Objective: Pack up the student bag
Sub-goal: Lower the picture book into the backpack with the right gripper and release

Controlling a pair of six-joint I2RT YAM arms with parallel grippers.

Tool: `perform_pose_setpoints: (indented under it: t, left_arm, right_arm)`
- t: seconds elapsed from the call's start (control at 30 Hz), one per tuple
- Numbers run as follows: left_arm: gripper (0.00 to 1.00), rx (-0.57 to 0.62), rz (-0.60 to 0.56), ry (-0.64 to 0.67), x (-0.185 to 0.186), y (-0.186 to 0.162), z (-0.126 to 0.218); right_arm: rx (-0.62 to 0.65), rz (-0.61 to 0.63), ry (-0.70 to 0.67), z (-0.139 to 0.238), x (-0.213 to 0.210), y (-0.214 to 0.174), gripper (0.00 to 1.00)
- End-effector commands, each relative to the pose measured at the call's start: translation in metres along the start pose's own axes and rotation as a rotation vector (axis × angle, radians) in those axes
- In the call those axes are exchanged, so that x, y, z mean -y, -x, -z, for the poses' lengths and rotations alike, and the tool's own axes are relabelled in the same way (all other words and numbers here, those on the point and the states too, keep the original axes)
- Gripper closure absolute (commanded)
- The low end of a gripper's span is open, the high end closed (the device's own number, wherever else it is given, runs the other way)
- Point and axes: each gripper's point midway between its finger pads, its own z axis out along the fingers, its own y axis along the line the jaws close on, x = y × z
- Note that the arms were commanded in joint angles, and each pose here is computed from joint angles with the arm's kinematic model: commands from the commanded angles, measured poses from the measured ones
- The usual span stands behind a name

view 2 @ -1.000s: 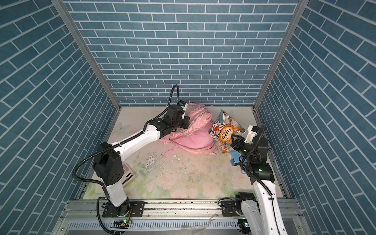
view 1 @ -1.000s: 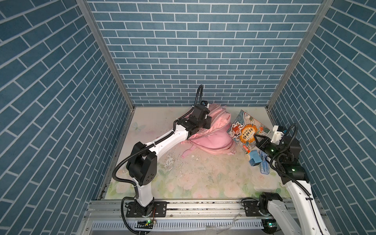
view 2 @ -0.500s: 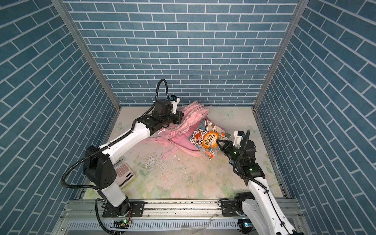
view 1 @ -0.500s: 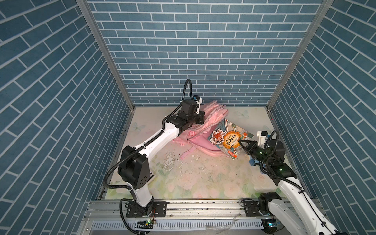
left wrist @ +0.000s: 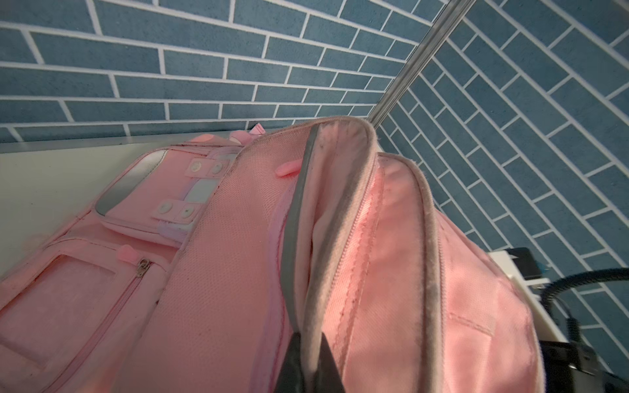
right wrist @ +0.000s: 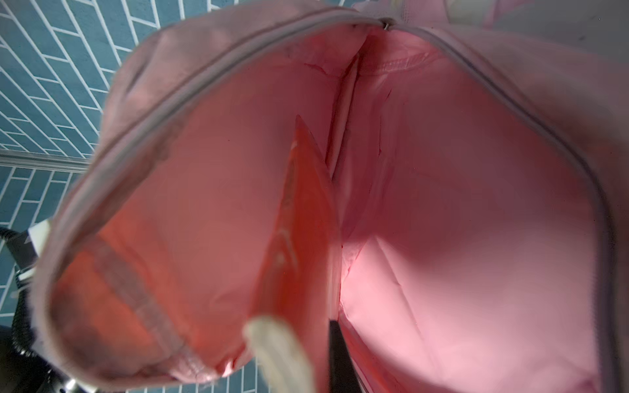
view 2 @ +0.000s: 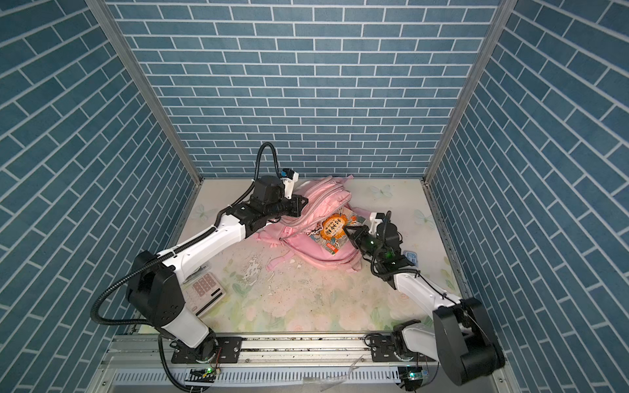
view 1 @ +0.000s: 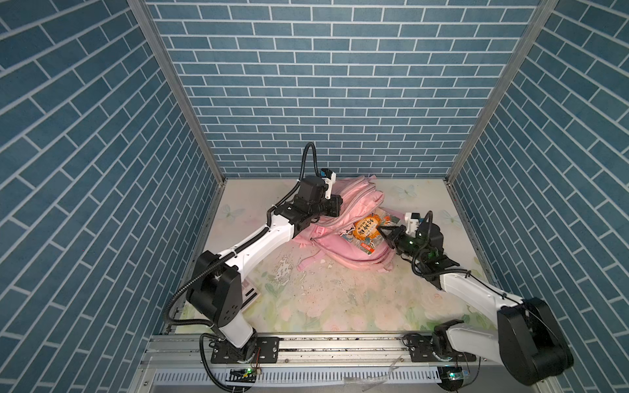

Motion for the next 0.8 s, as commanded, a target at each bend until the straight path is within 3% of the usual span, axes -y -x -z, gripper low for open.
perform_pose_setpoints:
  t: [0.0,0.13,0.33,0.43,0.53,0.63,0.77]
  left_arm:
    - [1.0,0.205,-0.002,-0.115,0.038,0.056,0.029]
    - [1.0,0.21,0.008,-0.115,0.039,0.056,0.029]
    - [1.0,0.205,0.001,-0.103,0.037,0.054,0.028]
    - [1.0,0.202,-0.002,-0.1,0.037,0.053,0.03]
    - [1.0,0.2,-0.004,-0.085,0.034,0.053,0.031]
    - [1.0,0.213,0.002,-0.056,0.029,0.055,0.033]
    - [1.0,0.257,0.031,0.018,0.015,0.059,0.044]
  right_arm:
    - [0.065,-0.068,0.138,-0.018,-0.031,0.016,1.0]
    - [0.077,-0.1,0.188,-0.046,-0.037,0.017,1.0]
    - [0.04,-0.154,0.129,-0.092,-0.015,0.008,0.99]
    - [-0.031,-0.183,0.063,-0.111,-0.001,-0.005,0.7]
    - [-0.036,-0.144,-0.036,-0.11,0.01,-0.01,0.54]
    - [-0.03,-0.098,-0.119,-0.098,0.02,-0.009,0.29]
    - [-0.081,-0.038,-0.169,-0.079,0.025,-0.013,0.27]
